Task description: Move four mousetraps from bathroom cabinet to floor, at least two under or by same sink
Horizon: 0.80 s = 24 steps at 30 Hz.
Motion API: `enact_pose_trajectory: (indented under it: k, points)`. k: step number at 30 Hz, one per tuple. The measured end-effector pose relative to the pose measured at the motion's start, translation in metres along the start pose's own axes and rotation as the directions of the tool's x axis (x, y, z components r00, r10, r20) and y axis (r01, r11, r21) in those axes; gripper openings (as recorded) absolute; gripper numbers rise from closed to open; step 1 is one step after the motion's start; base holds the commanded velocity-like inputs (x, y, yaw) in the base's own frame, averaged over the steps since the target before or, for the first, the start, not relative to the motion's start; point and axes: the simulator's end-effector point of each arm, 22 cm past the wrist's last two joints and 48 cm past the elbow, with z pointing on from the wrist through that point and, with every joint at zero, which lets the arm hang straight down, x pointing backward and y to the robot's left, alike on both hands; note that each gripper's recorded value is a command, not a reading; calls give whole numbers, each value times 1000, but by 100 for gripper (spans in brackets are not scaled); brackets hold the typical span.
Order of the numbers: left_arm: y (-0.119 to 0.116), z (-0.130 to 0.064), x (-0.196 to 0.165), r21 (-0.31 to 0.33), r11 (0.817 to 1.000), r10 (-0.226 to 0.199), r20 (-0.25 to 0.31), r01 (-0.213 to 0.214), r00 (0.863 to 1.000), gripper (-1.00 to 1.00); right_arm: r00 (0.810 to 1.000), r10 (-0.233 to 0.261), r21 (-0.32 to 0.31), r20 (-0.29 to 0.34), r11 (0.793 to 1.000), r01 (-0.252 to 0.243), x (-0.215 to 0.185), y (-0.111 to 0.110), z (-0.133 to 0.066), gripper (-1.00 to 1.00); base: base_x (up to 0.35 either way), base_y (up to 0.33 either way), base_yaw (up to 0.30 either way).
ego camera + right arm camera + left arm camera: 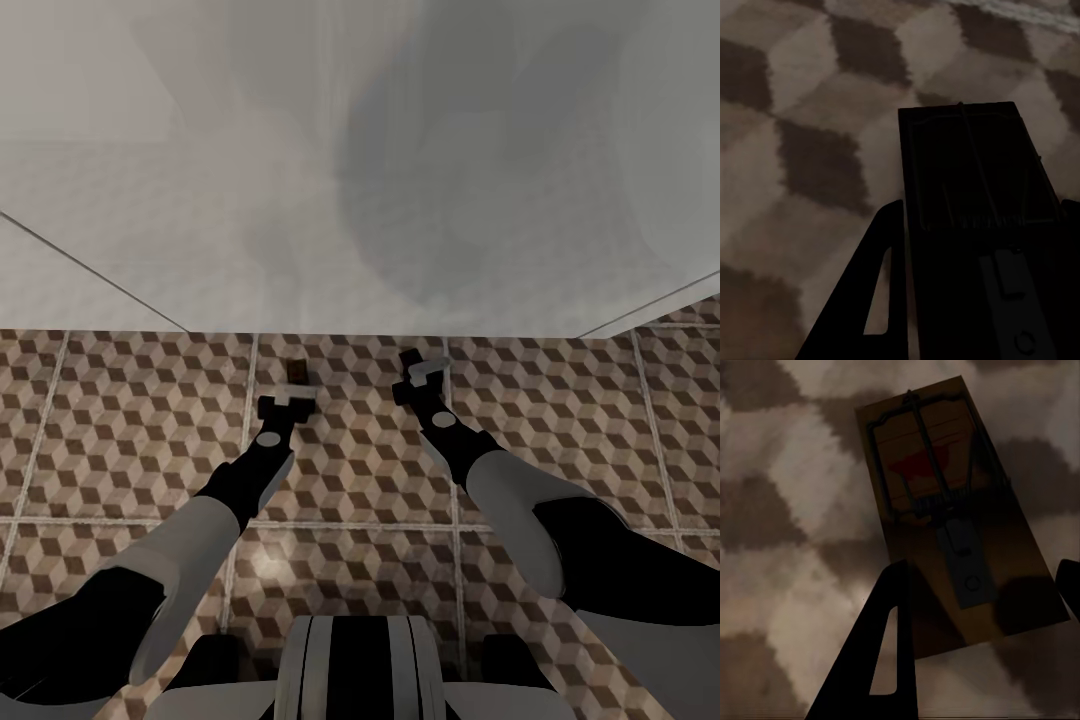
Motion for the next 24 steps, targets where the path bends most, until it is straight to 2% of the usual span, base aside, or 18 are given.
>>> enact_pose_trajectory:
  k: [1,2,24]
  points:
    - [0,0,1,0,1000,1,-1,-1,1000,-100,1000,0,0,0,1000,0,0,0,0,-100,0,0,0]
    - [-1,0,1,1,1000,-1,-2,1,1000,-100,1000,0,0,0,1000,0,0,0,0,100,0,0,0]
    - [-3,-1,1,2,1000,-4,-3,4,1000,-100,1000,2,-1,0,1000,-2,0,0,0,100,0,0,0]
